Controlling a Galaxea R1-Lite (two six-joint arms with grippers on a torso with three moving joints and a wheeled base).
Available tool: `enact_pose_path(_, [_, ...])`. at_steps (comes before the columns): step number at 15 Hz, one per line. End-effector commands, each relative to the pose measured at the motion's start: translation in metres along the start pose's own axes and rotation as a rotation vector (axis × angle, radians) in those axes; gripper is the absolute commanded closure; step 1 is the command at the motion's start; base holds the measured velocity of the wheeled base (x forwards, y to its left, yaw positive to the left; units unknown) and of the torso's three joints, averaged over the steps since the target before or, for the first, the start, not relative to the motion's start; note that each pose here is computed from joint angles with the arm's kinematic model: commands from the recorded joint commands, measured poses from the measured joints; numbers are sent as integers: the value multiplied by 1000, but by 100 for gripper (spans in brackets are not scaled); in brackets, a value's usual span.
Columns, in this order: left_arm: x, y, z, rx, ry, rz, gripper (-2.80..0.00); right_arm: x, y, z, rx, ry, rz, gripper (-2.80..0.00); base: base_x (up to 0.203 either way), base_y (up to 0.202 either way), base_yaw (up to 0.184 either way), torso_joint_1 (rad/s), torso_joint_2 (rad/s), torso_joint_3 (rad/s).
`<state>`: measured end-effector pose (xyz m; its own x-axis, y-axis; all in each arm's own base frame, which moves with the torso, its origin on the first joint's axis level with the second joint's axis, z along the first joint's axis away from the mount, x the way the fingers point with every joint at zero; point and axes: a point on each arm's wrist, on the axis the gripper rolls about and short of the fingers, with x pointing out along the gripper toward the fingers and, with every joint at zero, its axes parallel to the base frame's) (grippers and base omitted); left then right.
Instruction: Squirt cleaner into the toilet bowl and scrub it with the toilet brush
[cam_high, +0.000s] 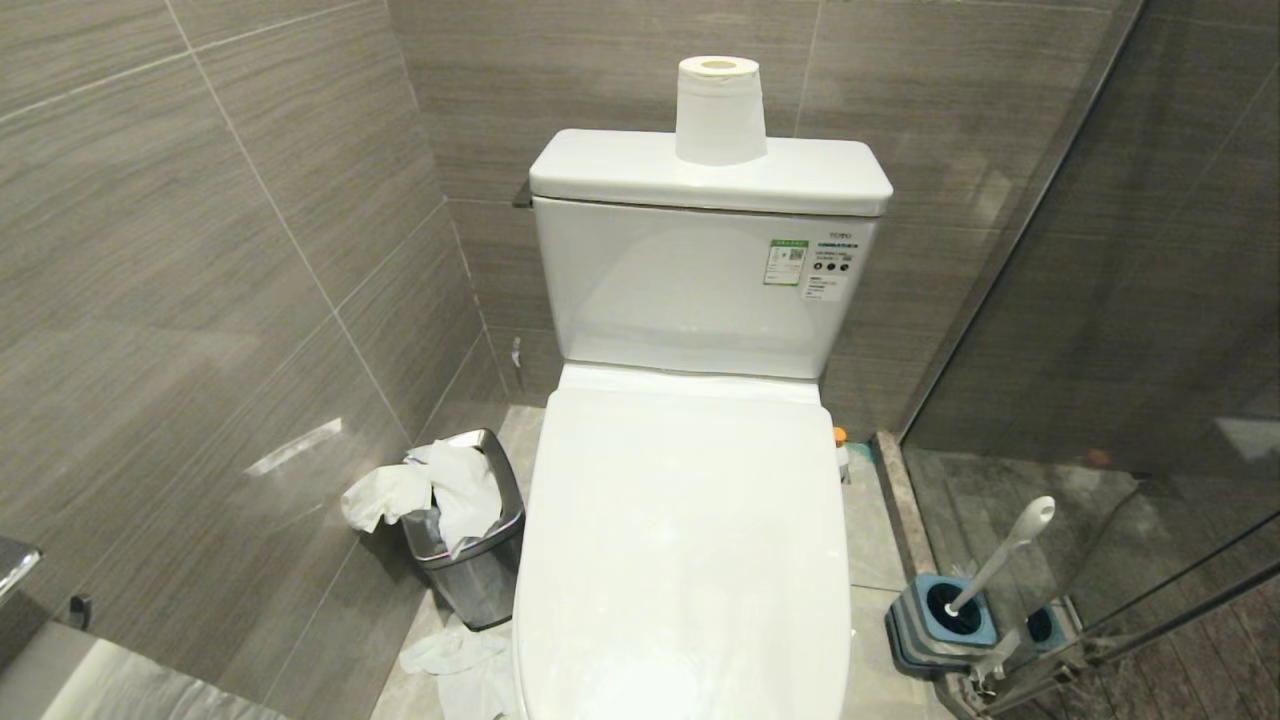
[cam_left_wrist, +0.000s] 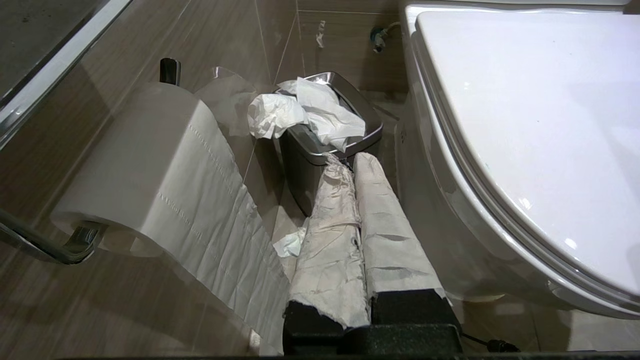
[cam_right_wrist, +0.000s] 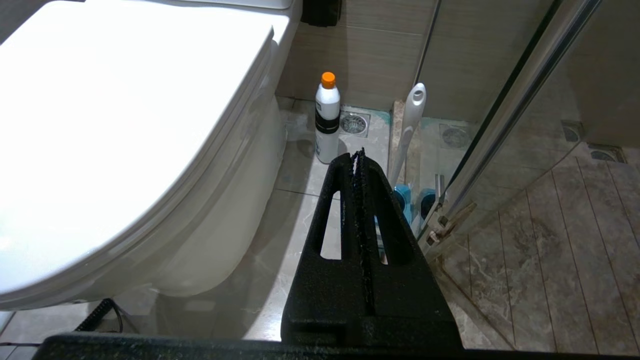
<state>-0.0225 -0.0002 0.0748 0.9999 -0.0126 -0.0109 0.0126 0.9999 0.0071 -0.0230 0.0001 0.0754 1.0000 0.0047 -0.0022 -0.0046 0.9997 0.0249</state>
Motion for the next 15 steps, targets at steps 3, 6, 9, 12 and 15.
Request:
enact_pose_path(3, [0, 0, -1, 0, 3, 0, 0, 0, 0, 0, -2, 1, 1, 0, 0, 0, 0, 0, 0, 0])
enact_pose_path(6, [0, 0, 0, 0, 1, 0, 0, 0, 0, 0, -1, 1, 1, 0, 0, 0, 0, 0, 0, 0])
enact_pose_path(9, [0, 0, 0, 0, 1, 0, 0, 0, 0, 0, 2, 1, -12, 0, 0, 0, 0, 0, 0, 0])
enact_pose_path(12, [0, 0, 0, 0, 1, 0, 0, 0, 0, 0, 40, -2, -22, 0, 0, 0, 0, 0, 0, 0])
enact_pose_path(15, [0, 0, 0, 0, 1, 0, 0, 0, 0, 0, 41, 0, -22, 0, 0, 0, 0, 0, 0, 0])
